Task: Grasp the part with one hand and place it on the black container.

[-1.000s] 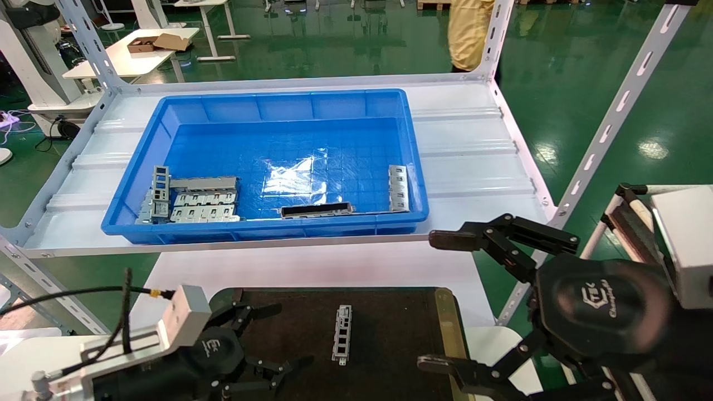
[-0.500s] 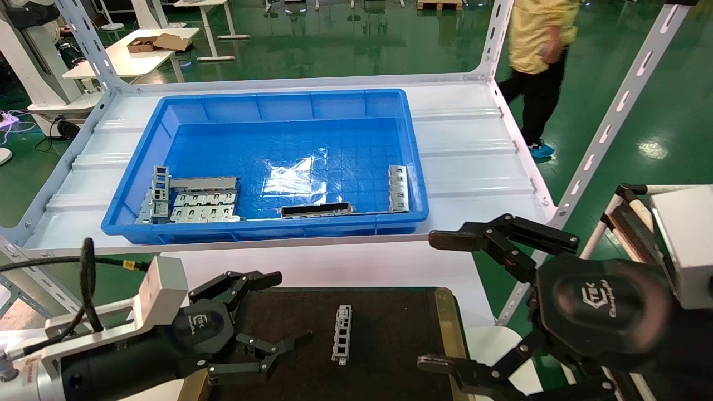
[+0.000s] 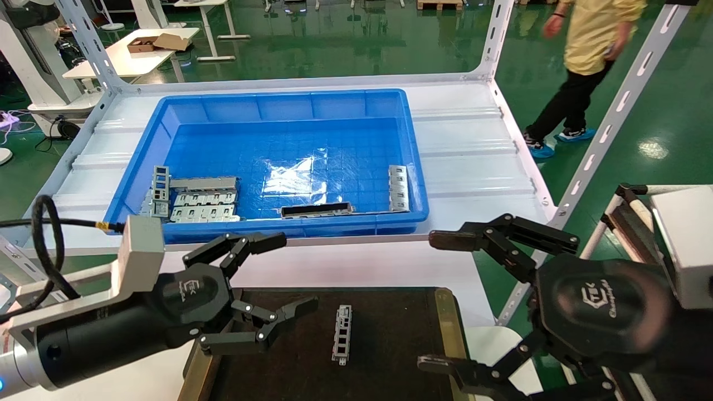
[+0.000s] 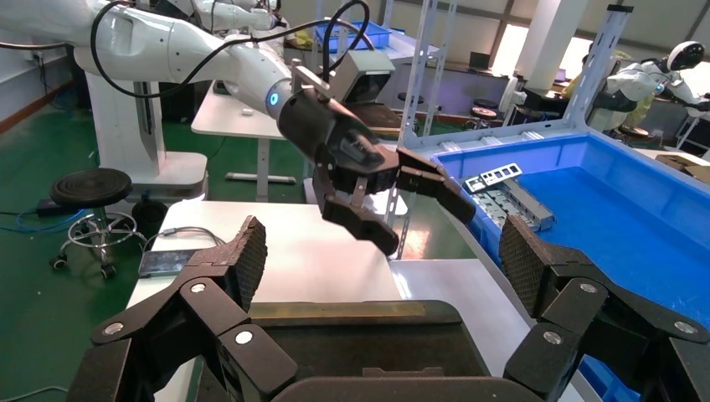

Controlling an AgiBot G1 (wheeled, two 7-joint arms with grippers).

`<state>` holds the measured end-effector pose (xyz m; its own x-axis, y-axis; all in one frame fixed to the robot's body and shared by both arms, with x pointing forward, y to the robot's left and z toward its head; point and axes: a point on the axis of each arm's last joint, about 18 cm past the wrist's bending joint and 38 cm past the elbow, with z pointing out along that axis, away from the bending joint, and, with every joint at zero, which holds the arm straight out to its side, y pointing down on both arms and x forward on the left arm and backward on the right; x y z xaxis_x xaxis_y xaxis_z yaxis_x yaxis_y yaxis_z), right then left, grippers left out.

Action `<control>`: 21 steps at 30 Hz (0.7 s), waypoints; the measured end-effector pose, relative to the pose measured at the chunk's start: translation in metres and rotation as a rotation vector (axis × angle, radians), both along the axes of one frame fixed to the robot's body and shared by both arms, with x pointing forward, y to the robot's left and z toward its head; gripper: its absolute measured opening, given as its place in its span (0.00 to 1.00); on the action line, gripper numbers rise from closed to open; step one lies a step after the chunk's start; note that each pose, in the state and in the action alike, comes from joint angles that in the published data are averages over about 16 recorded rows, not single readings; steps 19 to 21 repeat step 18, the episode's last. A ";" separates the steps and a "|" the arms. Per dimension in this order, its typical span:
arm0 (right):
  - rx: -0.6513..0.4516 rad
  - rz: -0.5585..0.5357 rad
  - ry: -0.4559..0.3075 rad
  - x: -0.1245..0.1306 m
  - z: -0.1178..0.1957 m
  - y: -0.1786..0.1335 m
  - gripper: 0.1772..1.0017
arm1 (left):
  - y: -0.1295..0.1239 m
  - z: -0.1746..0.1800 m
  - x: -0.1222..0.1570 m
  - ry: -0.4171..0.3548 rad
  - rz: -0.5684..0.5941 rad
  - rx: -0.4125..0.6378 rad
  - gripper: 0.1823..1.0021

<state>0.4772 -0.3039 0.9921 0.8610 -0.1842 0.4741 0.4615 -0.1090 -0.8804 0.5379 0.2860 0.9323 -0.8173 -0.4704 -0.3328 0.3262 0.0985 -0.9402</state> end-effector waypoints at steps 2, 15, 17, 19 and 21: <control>0.000 0.000 0.000 0.000 0.000 0.000 1.00 | 0.000 0.004 -0.001 -0.010 -0.006 -0.005 1.00; 0.000 0.000 0.000 0.000 0.000 0.000 1.00 | -0.001 0.024 -0.009 -0.060 -0.040 -0.016 1.00; 0.000 0.000 0.000 0.000 0.000 0.000 1.00 | -0.002 0.026 -0.009 -0.064 -0.043 -0.016 1.00; 0.000 0.000 0.000 0.000 0.000 0.000 1.00 | -0.002 0.027 -0.010 -0.067 -0.045 -0.016 1.00; 0.000 0.000 0.000 0.000 0.000 0.000 1.00 | -0.002 0.027 -0.010 -0.067 -0.045 -0.016 1.00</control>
